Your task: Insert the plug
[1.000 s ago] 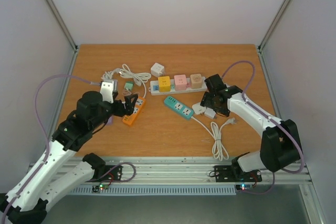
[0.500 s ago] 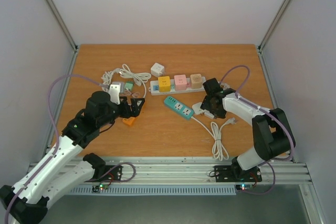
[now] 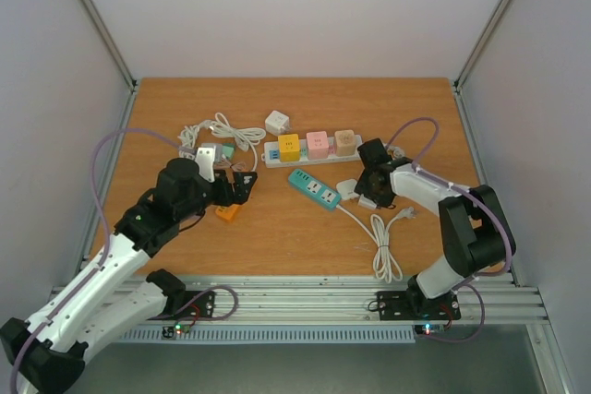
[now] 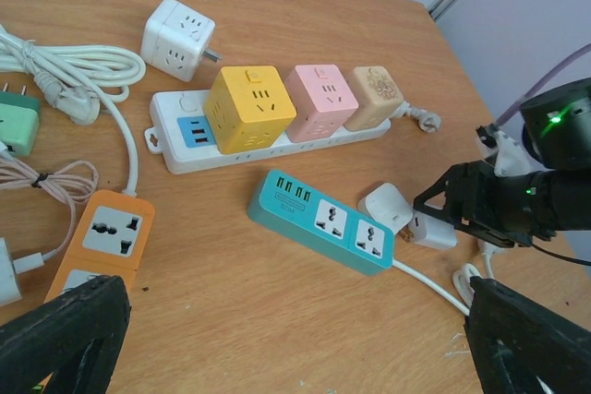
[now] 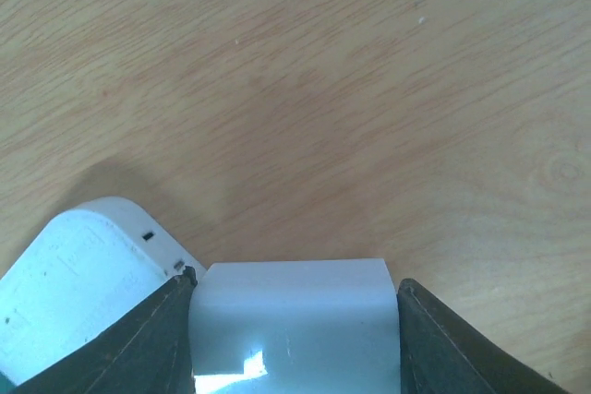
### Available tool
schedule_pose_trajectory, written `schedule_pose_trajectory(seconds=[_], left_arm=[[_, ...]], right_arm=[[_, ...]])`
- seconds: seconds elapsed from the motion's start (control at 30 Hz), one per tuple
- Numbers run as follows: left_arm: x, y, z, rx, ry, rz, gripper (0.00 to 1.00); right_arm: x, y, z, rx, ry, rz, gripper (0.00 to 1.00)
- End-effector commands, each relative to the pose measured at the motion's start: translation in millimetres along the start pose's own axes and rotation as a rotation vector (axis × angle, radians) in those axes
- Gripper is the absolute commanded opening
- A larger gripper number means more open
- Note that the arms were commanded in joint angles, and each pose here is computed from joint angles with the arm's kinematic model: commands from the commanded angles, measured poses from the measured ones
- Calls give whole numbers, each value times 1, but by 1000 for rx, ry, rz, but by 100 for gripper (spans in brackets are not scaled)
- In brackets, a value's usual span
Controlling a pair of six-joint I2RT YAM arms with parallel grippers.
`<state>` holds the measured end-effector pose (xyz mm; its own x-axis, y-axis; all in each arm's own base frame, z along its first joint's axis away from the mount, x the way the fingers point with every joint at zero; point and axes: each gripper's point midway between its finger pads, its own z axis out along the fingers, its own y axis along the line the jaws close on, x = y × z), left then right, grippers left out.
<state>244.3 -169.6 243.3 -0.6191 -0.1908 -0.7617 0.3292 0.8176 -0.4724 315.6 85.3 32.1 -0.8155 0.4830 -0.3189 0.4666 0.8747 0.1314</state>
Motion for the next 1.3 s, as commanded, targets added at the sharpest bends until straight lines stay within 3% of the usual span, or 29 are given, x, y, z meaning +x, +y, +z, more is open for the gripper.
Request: schedule_pose_trajectory(seconds=[0.0, 0.23, 0.43, 0.63, 0.8, 0.93, 1.27], left_arm=[[-16, -1, 3, -24, -32, 24, 99], [-14, -14, 26, 55, -2, 2, 99], [-21, -34, 35, 166, -45, 24, 99], [-59, -73, 35, 309, -177, 179, 99], [-56, -91, 49, 367, -152, 170, 98], [-47, -101, 53, 326, -160, 178, 95], [-15, -136, 66, 298, -91, 71, 89]], right_arm=[[-6, 2, -21, -48, -30, 2, 52], [-8, 32, -68, -241, -16, -50, 54], [6, 77, -113, -526, 95, -53, 55], [19, 125, -176, -878, 230, -30, 55], [13, 143, -228, -1071, 238, -17, 57], [12, 149, -243, -1110, 228, -2, 57], [16, 161, -251, -1046, 16, -3, 58]])
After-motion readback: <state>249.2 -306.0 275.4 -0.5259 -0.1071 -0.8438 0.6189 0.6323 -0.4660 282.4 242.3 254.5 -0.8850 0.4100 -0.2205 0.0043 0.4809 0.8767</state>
